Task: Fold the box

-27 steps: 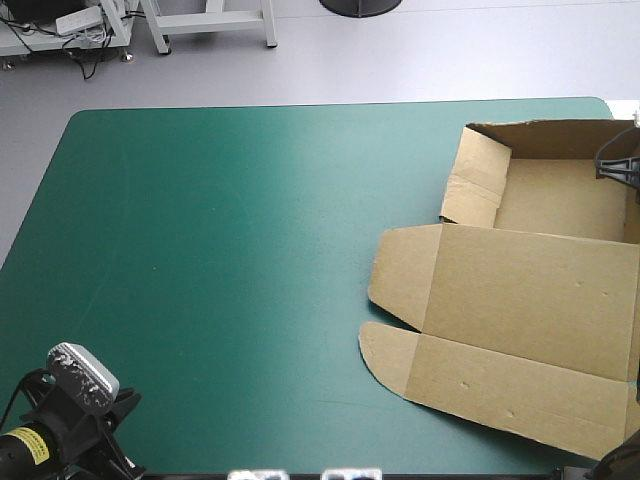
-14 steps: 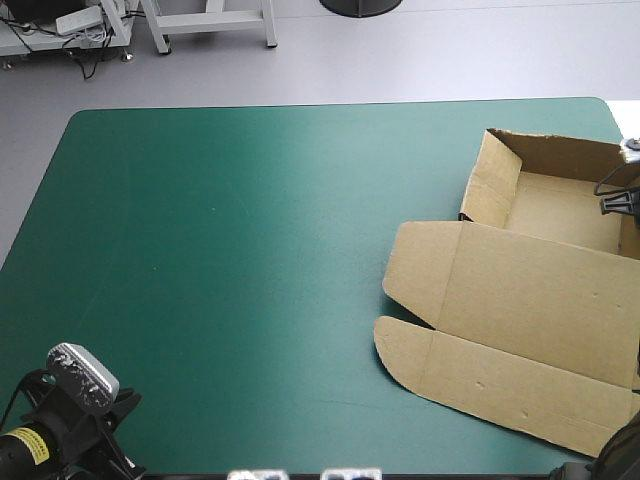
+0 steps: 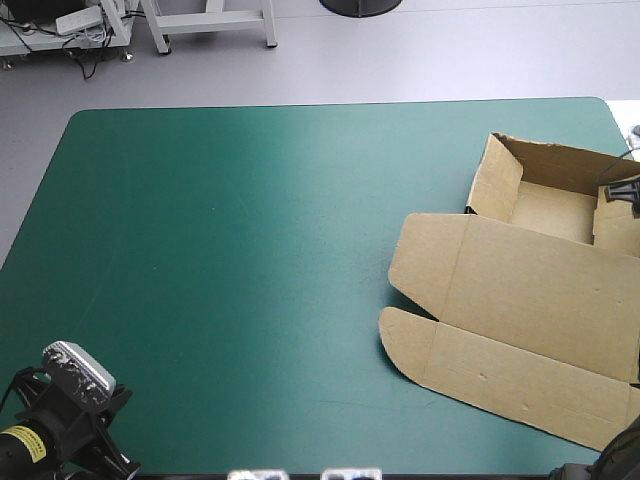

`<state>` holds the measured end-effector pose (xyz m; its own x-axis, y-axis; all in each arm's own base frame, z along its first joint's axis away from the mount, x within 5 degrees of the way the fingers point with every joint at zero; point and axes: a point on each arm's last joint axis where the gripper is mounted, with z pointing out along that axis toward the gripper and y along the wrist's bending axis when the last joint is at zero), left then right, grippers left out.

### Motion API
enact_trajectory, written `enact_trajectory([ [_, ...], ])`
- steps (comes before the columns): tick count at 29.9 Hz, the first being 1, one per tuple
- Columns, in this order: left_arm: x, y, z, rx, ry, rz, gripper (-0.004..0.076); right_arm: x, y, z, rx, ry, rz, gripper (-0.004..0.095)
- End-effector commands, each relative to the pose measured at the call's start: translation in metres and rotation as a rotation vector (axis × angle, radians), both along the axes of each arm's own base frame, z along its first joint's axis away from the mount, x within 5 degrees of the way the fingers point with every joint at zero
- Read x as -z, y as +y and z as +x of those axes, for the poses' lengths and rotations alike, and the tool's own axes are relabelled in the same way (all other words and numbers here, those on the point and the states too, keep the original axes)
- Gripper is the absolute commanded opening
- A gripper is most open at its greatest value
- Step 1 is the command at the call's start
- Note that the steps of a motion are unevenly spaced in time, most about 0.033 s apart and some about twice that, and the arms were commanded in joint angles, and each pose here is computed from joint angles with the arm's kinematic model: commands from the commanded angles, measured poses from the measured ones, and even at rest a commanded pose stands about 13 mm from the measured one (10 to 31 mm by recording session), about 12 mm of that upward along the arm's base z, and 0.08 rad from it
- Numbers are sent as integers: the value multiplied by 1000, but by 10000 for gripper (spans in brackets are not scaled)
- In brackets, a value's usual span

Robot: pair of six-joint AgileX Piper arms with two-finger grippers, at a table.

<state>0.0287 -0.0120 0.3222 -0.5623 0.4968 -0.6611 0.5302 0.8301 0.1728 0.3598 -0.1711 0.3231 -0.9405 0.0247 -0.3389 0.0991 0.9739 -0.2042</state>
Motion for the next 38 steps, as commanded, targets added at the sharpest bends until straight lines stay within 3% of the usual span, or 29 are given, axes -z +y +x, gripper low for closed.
enact_trajectory([
  [1, -5, 0, 0, 8, 8, 8, 41, -80, 18, -29, 2, -207, -8, 458],
  [4, -7, -1, 1, 51, -33, 35, 41, -119, 37, -50, 16, -331, 64, 362],
  [6, -9, -2, 3, 57, -62, 26, 41, -141, 51, -68, 37, -422, 119, 216],
  [8, -10, -2, 4, 56, -84, 18, 40, -163, 68, -90, 7, -509, 155, 9],
  [9, -11, -2, 5, 57, -96, 15, 40, -174, 76, -103, -3, -550, 165, -10],
  [12, -16, -3, 6, 52, -191, -21, 13, -193, 99, -144, -32, -633, 169, 0],
  [16, -11, -1, 2, 35, -265, -69, -10, -194, 122, -206, -23, -671, 85, 0],
  [20, 11, -1, -4, 35, -205, -78, -10, -173, 147, -267, -16, -733, 38, -1],
  [24, 24, 0, -15, 49, -193, -109, -10, -131, 167, -307, -4, -838, 39, -1],
  [32, 34, 6, -30, 34, -156, -117, -10, -38, 187, -345, 6, -802, 99, -1],
  [38, 46, 6, -26, 27, -120, -85, -10, 2, 187, -346, 16, -758, 111, -1],
])
